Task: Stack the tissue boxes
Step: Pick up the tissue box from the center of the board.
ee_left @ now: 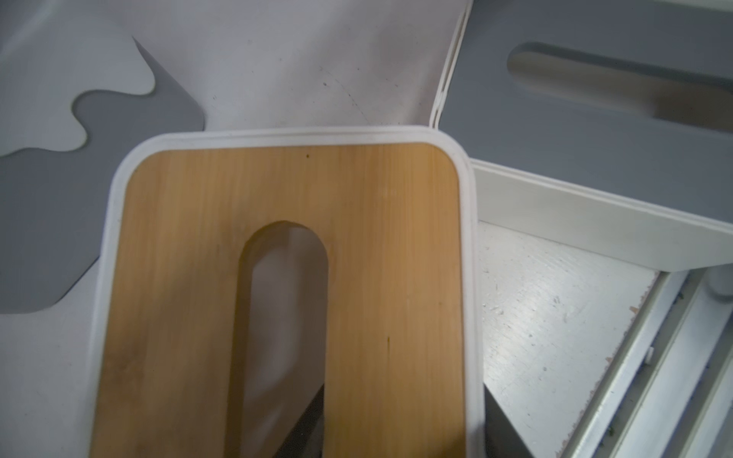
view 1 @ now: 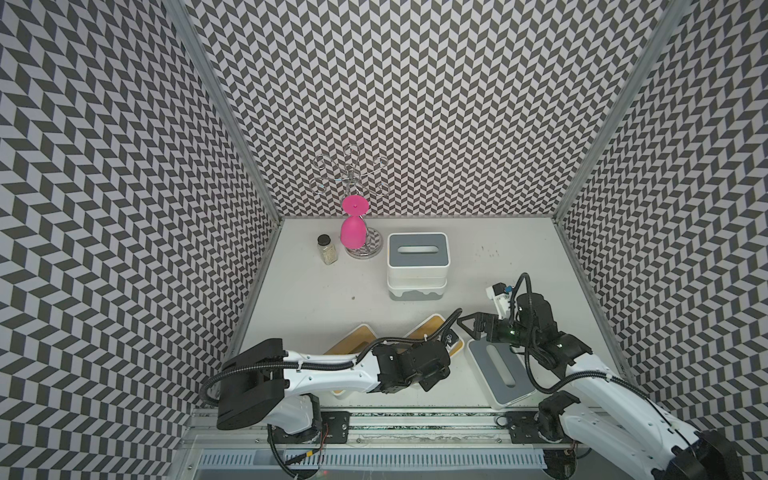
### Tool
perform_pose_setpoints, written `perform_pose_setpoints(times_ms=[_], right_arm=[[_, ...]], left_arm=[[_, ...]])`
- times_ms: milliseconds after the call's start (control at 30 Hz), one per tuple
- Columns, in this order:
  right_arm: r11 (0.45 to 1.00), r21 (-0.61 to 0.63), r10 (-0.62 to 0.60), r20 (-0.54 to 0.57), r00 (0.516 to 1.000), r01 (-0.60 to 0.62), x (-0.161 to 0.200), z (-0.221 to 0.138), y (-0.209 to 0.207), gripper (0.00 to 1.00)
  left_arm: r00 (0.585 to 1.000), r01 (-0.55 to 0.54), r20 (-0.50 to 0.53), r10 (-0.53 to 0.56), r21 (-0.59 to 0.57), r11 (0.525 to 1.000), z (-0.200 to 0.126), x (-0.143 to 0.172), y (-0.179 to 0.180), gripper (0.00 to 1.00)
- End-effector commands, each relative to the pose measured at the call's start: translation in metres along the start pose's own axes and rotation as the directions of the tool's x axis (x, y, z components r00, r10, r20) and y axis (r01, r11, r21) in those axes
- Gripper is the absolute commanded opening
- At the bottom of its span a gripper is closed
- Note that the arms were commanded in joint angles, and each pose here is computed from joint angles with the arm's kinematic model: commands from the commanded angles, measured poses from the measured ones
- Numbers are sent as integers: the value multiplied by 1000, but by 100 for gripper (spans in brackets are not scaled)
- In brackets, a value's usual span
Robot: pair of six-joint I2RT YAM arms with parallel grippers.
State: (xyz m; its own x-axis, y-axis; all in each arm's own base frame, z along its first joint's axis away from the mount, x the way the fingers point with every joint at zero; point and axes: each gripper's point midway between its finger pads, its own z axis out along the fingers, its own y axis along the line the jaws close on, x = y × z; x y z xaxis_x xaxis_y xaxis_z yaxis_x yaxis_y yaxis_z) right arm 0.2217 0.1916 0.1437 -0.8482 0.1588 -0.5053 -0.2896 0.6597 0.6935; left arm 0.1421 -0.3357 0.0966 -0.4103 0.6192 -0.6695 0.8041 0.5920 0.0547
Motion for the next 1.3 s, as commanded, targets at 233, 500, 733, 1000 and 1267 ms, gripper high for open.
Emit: perform_pose_setpoints(times_ms=[233,500,733,1000,1267], right_arm=[[973,-232,-33,-109,994,6,7,-15,54,98],[954,-300,-37,-176,984,-17,16,-15,64,98],[939,-344,-43,-195,980,-27,15,-14,73,96],[925,-379,-58,-196,979,-21,8,-15,83,86],[931,-365,-75,-196,978,-1,7,-15,82,57]], left_arm=[[980,16,200,-12,-19,1000,-49,-49,15,32],[953,2,302,8,-31,1000,-75,-70,22,30],[926,-58,373,54,-2,998,-89,-85,11,27],[918,-100,386,90,5,995,-91,-87,7,28],[939,-125,316,138,-61,990,-73,-83,11,28]])
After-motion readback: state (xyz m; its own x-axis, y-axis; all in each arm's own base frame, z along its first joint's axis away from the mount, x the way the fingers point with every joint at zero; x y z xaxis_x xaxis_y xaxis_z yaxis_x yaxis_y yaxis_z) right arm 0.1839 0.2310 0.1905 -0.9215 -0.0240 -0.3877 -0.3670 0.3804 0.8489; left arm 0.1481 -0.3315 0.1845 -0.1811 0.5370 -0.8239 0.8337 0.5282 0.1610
